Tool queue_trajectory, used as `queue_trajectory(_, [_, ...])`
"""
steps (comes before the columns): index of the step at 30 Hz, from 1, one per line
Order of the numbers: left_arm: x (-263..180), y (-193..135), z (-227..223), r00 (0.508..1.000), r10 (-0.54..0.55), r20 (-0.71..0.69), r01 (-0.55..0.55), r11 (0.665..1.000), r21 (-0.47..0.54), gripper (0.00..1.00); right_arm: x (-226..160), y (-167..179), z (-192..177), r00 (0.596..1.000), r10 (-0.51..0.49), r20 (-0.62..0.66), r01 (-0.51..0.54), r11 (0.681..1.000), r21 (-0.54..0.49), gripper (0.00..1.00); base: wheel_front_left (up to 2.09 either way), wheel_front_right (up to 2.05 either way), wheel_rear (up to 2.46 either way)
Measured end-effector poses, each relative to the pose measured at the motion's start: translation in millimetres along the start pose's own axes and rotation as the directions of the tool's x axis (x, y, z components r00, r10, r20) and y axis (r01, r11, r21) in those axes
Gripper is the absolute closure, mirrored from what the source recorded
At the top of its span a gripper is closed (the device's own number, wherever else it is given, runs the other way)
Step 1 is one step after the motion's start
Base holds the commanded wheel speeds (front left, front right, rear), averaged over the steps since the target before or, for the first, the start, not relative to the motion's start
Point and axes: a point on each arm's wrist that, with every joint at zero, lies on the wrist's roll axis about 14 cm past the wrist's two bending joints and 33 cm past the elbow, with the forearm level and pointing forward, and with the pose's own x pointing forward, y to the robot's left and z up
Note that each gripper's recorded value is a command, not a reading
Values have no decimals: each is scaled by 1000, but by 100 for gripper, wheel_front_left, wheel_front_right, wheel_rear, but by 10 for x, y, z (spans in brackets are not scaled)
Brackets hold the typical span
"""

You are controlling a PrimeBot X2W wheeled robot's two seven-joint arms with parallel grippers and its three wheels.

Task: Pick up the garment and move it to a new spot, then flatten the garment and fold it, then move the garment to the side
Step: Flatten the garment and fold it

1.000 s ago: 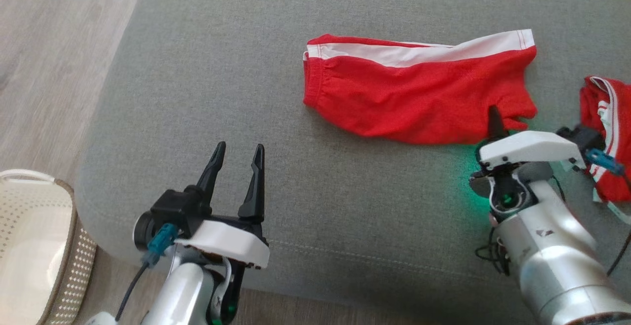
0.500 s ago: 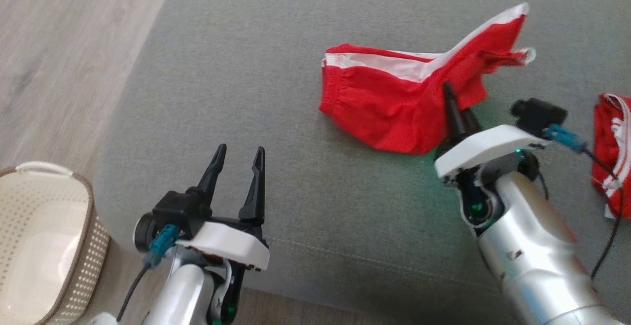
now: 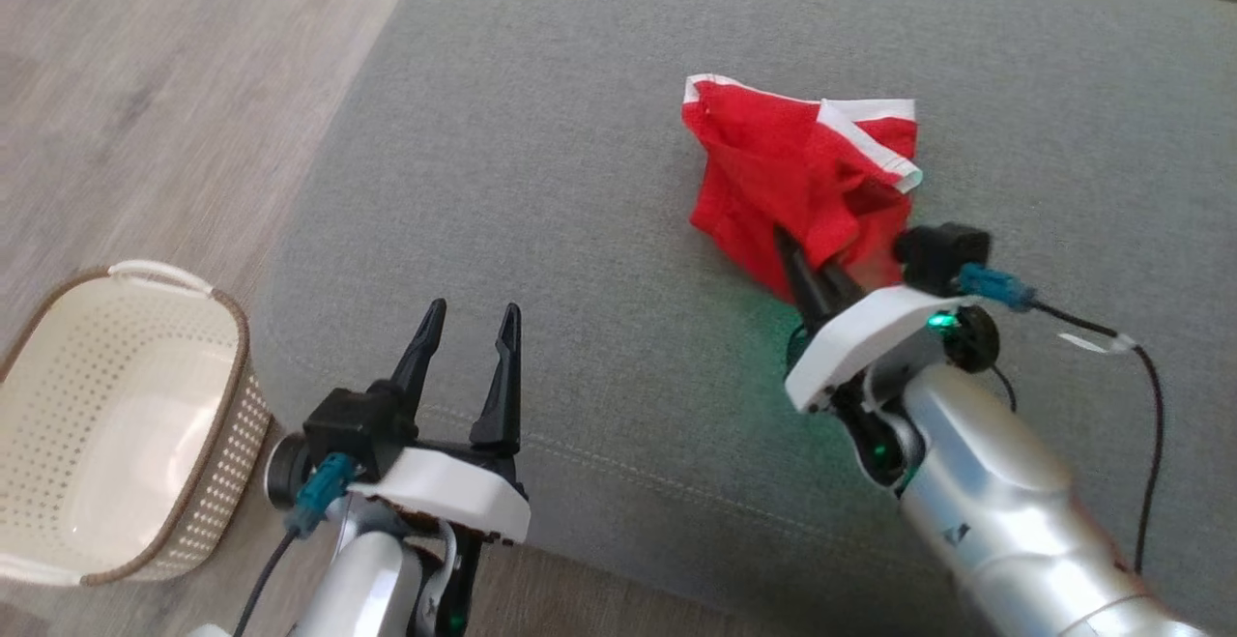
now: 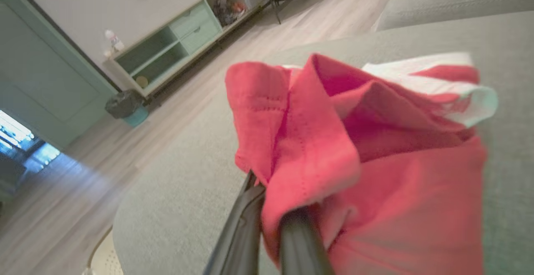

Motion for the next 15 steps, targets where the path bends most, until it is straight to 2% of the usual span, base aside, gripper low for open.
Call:
queue_trajectory(1, [-12, 38, -4, 1000, 16, -2, -16, 1000, -1, 0, 15, 52, -138, 998, 21, -51, -23, 999, -36, 100, 0, 0, 0])
queue_trajectory(4, [-21, 58, -13, 1000, 23, -6, -23, 1000, -2, 0, 63, 129, -226, 994, 55, -97, -65, 993, -100, 100, 0, 0, 0])
queue_trajectory(12, [-26, 69, -53, 999, 31, -20, -31, 1000, -6, 0, 186, 99, -228, 990, 60, -131, -83, 981, -174, 100, 0, 0, 0])
queue_trajectory(13, [-27, 66, -60, 999, 30, -22, -30, 1000, -6, 0, 201, 105, -228, 989, 65, -135, -89, 978, -186, 92, 0, 0, 0])
queue_trajectory(14, [-27, 63, -67, 999, 29, -25, -29, 1000, -7, 0, 214, 114, -236, 987, 70, -142, -99, 974, -203, 30, 0, 0, 0])
queue_trajectory(15, [-28, 62, -75, 999, 30, -28, -30, 999, -11, 0, 227, 132, -245, 986, 79, -149, -111, 969, -222, 0, 0, 0, 0])
